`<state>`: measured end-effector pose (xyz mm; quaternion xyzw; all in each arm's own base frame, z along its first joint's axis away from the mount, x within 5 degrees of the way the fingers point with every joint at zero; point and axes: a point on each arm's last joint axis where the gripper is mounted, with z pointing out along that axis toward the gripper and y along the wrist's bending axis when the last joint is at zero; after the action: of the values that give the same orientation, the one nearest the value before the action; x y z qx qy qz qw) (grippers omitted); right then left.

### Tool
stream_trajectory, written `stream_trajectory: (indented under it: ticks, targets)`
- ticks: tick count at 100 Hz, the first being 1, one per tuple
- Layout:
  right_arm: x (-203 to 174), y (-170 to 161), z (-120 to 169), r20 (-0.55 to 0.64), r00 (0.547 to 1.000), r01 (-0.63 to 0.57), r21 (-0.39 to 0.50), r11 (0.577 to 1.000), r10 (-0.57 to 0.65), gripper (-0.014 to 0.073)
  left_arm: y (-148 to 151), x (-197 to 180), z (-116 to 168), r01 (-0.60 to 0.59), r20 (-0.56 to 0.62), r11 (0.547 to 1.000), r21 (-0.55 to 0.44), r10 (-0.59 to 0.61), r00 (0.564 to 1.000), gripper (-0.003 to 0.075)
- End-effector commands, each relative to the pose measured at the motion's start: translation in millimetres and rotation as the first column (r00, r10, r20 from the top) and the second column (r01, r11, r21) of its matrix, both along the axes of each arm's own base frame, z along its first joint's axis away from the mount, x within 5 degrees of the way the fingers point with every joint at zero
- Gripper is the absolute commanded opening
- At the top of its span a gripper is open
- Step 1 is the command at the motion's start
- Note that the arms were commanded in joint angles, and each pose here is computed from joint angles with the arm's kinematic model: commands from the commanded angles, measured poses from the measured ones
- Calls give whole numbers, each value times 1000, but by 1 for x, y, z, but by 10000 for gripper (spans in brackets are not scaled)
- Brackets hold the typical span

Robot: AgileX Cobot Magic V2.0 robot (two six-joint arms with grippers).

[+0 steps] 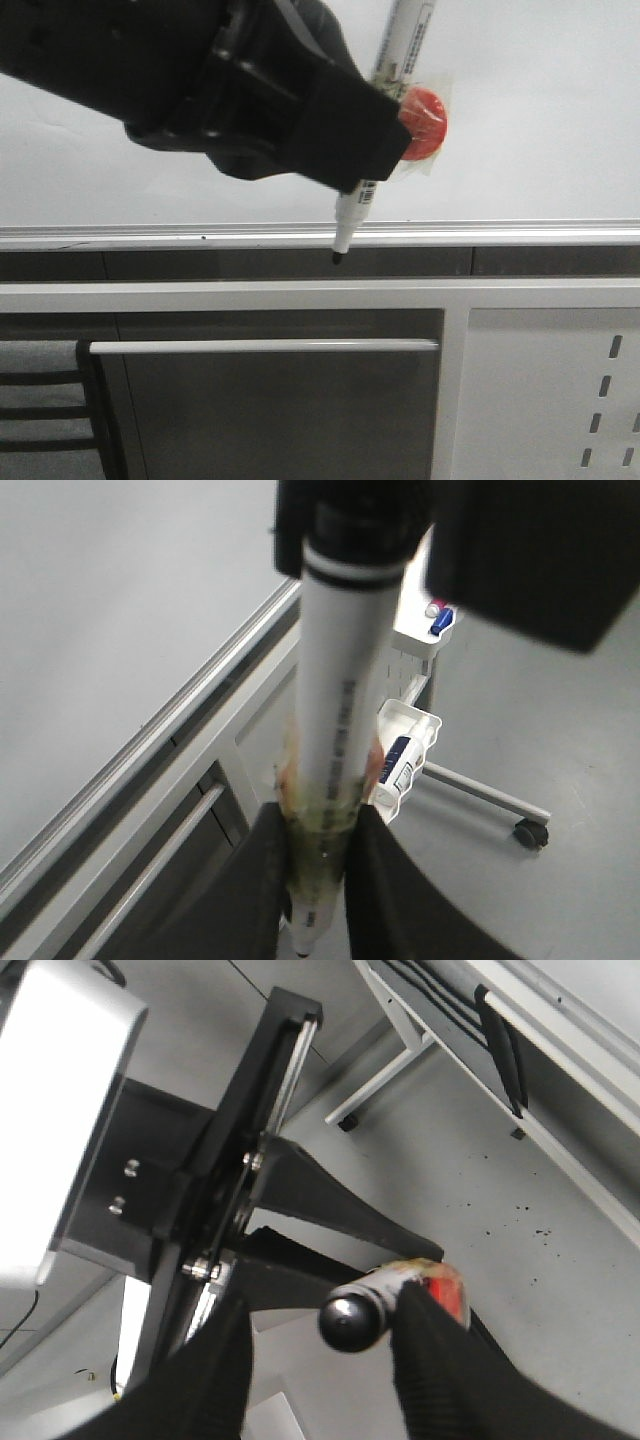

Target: Write number 1 on whiteboard

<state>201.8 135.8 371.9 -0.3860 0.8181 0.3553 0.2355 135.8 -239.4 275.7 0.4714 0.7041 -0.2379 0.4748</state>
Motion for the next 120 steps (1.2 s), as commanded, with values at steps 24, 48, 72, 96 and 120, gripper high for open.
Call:
stream_trajectory:
  ticks: [24, 48, 72, 96, 120]
  targets:
    - [-2, 4, 14, 47, 999, -11, 54, 998, 9, -62, -1, -2, 15, 11, 20, 999, -45, -11, 1000, -20]
    - [-1, 1, 13, 82, 997, 6, 15, 1000, -8, -60, 1, -3, 18, 14, 26, 998, -57, -12, 1000, 191]
    - [-6, -5, 22, 205, 969, 126, 67, 990, -137, -51, 20, 0, 39, -120, 58, 985, -121, 128, 990, 573]
    - [-35, -10, -1, 391, 843, 296, 236, 926, -370, -51, 62, -1, 73, -317, 112, 918, -238, 351, 930, 563]
    - [-72, -20, -9, 525, 706, 287, 402, 870, -476, -51, 98, -7, 91, -448, 105, 835, -320, 501, 859, 495]
